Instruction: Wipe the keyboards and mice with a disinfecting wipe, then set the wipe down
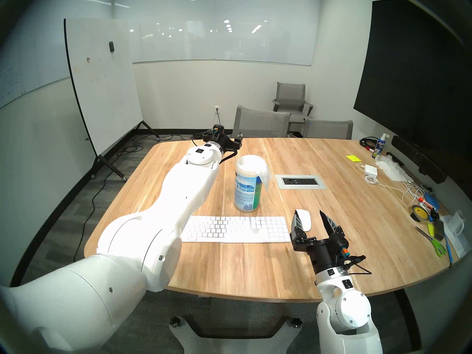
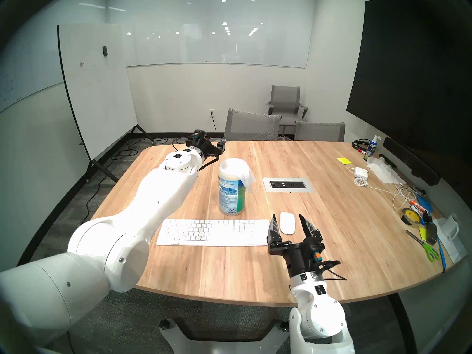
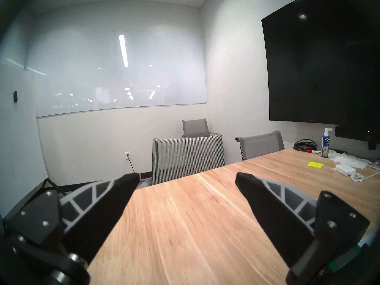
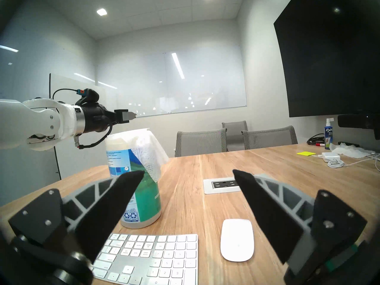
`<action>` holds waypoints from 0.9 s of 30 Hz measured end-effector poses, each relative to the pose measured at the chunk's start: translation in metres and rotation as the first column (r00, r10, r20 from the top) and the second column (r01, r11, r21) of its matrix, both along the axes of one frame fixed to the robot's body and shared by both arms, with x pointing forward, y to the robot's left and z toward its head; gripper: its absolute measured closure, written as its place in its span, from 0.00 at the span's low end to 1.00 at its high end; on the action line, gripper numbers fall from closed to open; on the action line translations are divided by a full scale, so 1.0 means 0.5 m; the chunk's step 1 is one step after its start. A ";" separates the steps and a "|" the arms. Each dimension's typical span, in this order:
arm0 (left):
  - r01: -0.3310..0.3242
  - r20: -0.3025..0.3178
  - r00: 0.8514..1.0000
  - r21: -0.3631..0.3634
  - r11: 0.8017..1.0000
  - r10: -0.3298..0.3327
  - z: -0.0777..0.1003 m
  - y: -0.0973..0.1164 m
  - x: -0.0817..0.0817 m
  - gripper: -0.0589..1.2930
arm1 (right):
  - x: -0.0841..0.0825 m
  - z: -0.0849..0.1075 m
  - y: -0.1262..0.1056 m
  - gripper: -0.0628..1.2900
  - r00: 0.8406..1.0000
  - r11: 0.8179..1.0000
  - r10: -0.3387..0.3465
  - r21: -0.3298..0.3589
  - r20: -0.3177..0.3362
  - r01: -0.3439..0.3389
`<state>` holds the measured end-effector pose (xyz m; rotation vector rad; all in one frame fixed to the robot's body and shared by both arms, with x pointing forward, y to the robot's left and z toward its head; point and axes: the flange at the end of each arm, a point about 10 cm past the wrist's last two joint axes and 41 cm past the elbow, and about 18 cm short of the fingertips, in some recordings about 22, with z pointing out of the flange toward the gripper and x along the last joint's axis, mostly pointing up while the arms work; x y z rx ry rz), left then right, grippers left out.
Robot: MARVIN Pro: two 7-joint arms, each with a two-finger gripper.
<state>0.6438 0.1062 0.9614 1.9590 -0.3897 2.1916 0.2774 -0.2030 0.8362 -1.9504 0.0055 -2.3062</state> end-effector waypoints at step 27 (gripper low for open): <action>-0.010 0.098 0.995 -0.071 0.997 0.017 -0.081 -0.061 -0.025 0.02 | 0.000 0.032 -0.001 0.04 0.999 1.000 -0.001 -0.004 0.040 0.001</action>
